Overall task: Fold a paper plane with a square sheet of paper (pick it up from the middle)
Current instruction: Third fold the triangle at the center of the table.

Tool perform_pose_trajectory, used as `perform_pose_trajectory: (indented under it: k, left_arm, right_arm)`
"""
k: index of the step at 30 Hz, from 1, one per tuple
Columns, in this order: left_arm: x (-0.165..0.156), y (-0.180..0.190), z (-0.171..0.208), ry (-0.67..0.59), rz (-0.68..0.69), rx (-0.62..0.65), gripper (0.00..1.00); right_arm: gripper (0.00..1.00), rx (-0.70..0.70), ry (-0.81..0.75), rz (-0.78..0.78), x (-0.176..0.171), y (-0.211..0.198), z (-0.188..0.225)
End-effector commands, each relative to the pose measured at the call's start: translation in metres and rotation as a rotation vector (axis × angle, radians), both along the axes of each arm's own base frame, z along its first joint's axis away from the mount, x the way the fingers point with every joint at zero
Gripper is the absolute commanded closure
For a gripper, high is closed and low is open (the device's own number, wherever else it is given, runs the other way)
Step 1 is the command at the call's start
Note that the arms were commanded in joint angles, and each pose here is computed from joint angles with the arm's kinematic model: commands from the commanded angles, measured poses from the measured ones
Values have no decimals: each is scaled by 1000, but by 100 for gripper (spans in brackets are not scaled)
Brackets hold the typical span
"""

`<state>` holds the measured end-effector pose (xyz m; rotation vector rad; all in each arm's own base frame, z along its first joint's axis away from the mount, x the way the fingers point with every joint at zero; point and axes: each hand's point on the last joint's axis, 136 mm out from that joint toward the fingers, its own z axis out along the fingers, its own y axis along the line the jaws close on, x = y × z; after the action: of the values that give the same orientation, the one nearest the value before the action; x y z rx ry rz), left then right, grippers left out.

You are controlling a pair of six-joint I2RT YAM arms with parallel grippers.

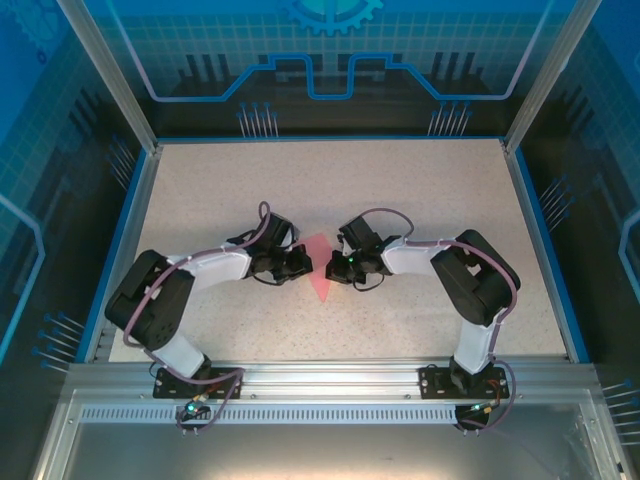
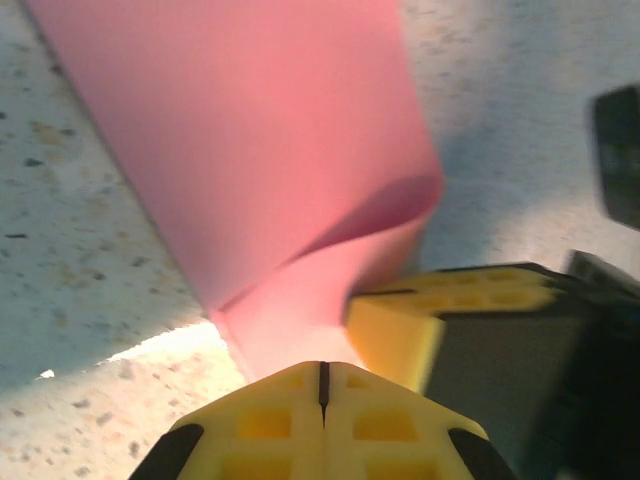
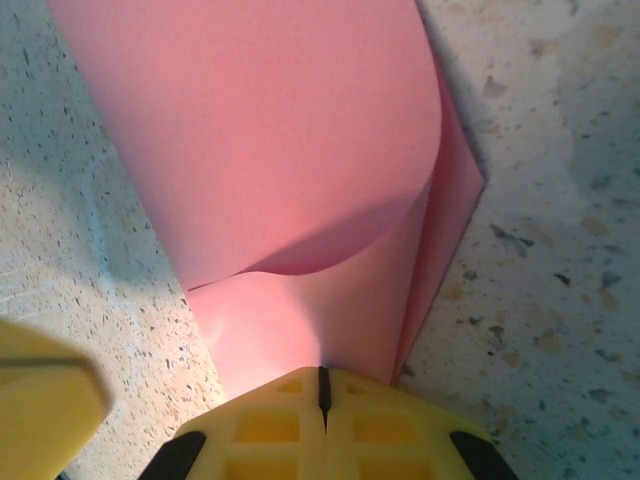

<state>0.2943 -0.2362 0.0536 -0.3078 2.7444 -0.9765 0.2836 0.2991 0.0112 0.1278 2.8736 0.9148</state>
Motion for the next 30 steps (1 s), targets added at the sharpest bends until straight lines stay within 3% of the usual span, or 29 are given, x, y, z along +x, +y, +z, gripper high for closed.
perform_pose_trajectory:
  k: [1, 8, 17, 24, 30]
  left_arm:
    - [-11, 0, 5, 0, 8, -29, 98]
    - [-35, -20, -6, 53, -16, -100, 99]
    - [-60, -26, -30, 128, -38, -84, 100]
    - [-74, -15, -55, 191, -34, -3, 100]
    - [-85, 4, -71, 223, -31, 100, 100]
  right_arm:
    - [97, -90, 99, -40, -11, -19, -26]
    - [97, -53, 124, -58, -13, -11, -21]
    - [96, 9, 159, -81, -22, 9, -11]
    - [96, -10, 135, -62, -16, 8, -12]
    - [94, -60, 4, 88, -1, 4, -11]
